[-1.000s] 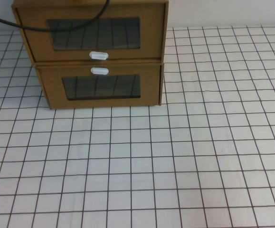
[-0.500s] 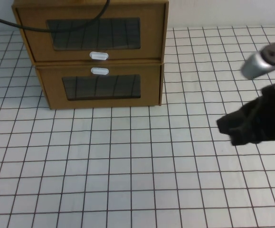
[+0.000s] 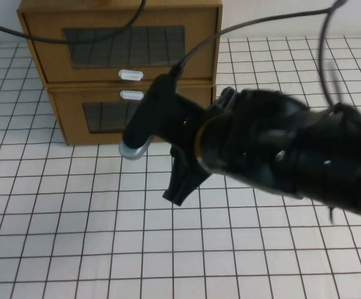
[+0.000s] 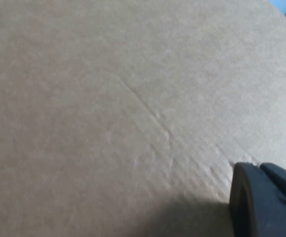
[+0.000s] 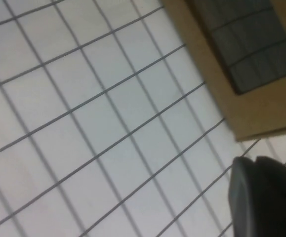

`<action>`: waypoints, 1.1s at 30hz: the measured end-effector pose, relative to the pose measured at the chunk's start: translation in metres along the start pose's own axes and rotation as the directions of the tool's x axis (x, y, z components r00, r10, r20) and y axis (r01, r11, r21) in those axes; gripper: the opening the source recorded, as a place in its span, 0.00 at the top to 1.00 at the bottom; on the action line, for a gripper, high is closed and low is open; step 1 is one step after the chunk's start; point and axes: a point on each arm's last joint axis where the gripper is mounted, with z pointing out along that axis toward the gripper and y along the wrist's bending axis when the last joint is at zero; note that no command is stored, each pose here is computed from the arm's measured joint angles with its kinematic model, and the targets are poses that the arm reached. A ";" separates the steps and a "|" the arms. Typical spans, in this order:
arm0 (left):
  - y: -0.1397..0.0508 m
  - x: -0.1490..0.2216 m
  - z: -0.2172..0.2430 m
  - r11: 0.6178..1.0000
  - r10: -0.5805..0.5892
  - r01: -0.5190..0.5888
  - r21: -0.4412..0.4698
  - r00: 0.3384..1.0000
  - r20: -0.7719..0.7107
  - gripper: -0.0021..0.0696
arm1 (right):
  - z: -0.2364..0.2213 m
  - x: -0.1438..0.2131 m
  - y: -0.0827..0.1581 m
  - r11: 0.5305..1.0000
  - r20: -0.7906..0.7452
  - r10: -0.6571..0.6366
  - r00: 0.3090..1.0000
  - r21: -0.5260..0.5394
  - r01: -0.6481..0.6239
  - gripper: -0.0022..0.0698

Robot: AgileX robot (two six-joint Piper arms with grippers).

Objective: Open the shoe box
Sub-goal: 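Pull the top drawer of the cardboard box fully open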

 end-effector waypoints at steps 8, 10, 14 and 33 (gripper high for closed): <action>0.000 0.000 0.000 1.000 -0.002 0.002 0.001 1.000 -0.002 0.97 | 0.042 -0.015 0.018 0.962 0.106 -0.213 0.971 0.194 0.190 0.87; 0.000 0.000 0.000 1.000 -0.002 0.002 0.002 1.000 -0.003 0.97 | 0.049 -0.017 0.020 0.953 0.129 -0.241 0.962 0.221 0.209 0.77; 0.000 0.001 0.000 1.000 -0.002 0.002 0.004 1.000 -0.007 0.97 | 0.060 -0.021 0.022 0.925 0.166 -0.302 0.939 0.290 0.247 0.59; -0.002 0.002 0.000 1.000 -0.002 0.003 0.023 1.000 -0.028 0.97 | 0.107 -0.060 -0.010 0.909 0.313 -0.322 0.893 0.367 0.198 0.55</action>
